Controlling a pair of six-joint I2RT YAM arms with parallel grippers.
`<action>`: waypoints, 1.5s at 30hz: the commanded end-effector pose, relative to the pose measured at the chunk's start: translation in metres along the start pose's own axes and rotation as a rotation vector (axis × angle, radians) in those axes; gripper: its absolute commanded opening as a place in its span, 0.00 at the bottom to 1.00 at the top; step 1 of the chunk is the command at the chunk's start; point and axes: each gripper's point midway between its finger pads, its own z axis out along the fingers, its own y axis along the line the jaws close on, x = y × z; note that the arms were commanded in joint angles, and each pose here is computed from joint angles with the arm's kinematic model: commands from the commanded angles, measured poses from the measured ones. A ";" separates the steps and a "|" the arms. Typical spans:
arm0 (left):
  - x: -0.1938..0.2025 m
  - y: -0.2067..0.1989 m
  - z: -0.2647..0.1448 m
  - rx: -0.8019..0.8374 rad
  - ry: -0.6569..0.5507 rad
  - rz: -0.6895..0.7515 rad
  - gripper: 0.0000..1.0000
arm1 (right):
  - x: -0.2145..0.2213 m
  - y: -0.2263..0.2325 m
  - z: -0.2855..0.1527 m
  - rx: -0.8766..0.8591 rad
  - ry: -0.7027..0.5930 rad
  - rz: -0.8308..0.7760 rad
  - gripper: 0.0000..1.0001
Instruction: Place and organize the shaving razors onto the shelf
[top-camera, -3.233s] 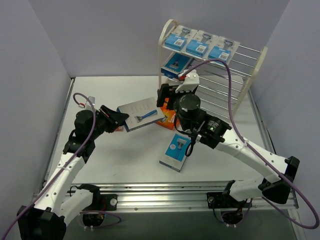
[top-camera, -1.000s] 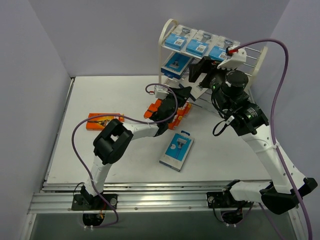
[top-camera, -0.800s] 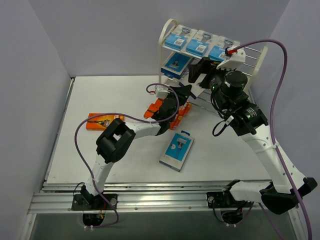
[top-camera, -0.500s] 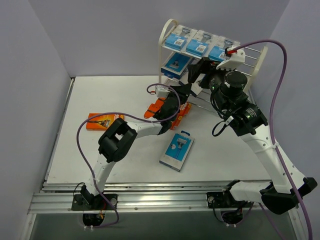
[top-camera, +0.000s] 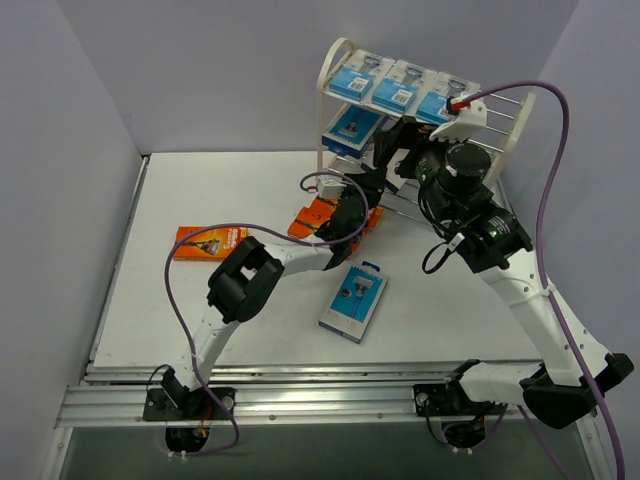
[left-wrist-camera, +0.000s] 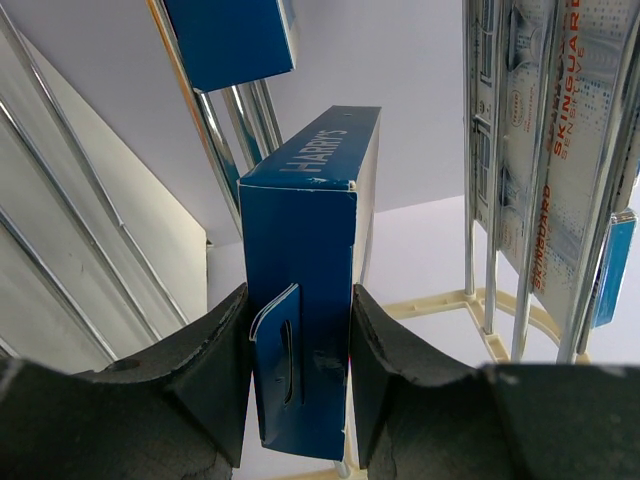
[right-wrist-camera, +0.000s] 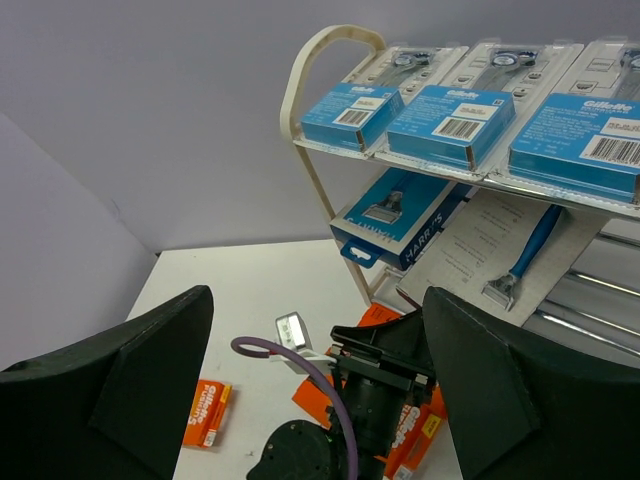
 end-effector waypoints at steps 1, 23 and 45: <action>-0.014 -0.054 0.006 0.126 -0.076 -0.114 0.02 | -0.016 0.007 -0.005 -0.022 -0.060 0.034 0.81; -0.016 -0.049 0.019 0.081 -0.124 -0.129 0.02 | -0.011 0.009 -0.007 -0.025 -0.060 0.036 0.83; -0.008 -0.040 0.030 0.038 -0.132 -0.096 0.34 | -0.008 0.013 -0.011 -0.029 -0.065 0.028 0.85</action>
